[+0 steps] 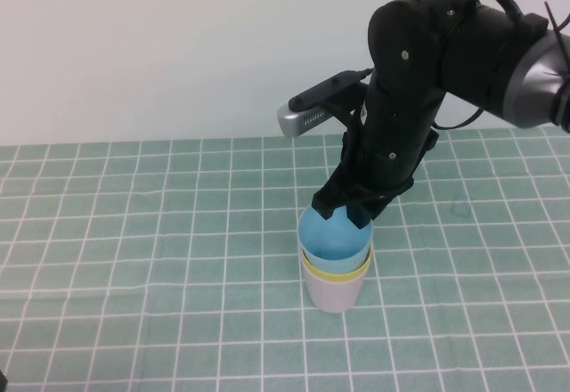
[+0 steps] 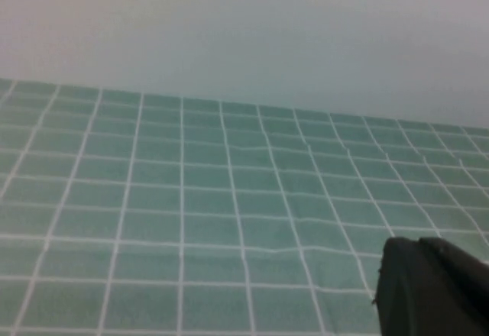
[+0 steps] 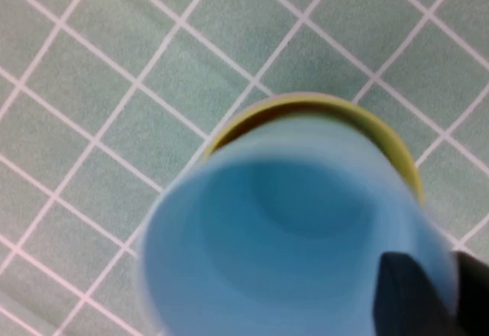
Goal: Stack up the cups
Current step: Place the blue cup on the yellow cup
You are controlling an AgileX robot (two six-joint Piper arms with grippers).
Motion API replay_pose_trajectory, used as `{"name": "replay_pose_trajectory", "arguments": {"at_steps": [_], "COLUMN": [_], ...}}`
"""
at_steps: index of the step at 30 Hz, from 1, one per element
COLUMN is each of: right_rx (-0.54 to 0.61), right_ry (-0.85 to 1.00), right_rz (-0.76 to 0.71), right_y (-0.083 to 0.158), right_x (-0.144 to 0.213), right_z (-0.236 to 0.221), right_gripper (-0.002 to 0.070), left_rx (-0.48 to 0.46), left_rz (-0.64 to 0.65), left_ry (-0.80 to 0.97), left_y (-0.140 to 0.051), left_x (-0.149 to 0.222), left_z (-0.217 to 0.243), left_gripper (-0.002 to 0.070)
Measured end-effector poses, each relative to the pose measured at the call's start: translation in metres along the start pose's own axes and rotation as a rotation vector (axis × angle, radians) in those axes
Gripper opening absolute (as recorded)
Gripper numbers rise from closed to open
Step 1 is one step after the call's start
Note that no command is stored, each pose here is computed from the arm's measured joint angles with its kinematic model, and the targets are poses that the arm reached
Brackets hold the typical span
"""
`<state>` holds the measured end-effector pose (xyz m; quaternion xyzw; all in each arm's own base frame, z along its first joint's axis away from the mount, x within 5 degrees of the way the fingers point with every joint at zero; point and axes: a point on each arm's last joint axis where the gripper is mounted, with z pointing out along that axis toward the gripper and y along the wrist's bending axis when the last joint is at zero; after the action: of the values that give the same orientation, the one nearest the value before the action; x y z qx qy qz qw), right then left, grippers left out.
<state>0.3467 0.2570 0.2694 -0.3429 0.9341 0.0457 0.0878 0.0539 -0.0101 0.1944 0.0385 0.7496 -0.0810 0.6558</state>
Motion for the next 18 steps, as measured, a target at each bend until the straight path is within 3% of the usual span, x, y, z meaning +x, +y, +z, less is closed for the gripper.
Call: {"name": "replay_pose_trajectory", "arguments": {"at_steps": [4,8,15,18], "right_rx": [0.000,0.000,0.005,0.007], "right_ry": [-0.002,-0.002,-0.067,-0.135], "right_rz": [0.000,0.004,0.005,0.023], "right_y": [0.000,0.000,0.001,0.003], "right_x": [0.000,0.000,0.003,0.009], "right_z": [0.000,0.000,-0.028,-0.057], "right_gripper": [0.0256,0.0351,0.0367,0.0289], "left_rx": [0.023,0.041,0.012,-0.046], "left_rz": [-0.103,-0.125,-0.043,-0.027], "left_ry": [0.010,0.114,0.161,0.167], "left_y": [-0.002,-0.004,-0.002,0.001], "left_x": [0.002,0.011,0.016,0.016], "left_z": [0.000,0.000,-0.001,-0.001], "left_gripper": [-0.0001,-0.0001,-0.0001,-0.0001]}}
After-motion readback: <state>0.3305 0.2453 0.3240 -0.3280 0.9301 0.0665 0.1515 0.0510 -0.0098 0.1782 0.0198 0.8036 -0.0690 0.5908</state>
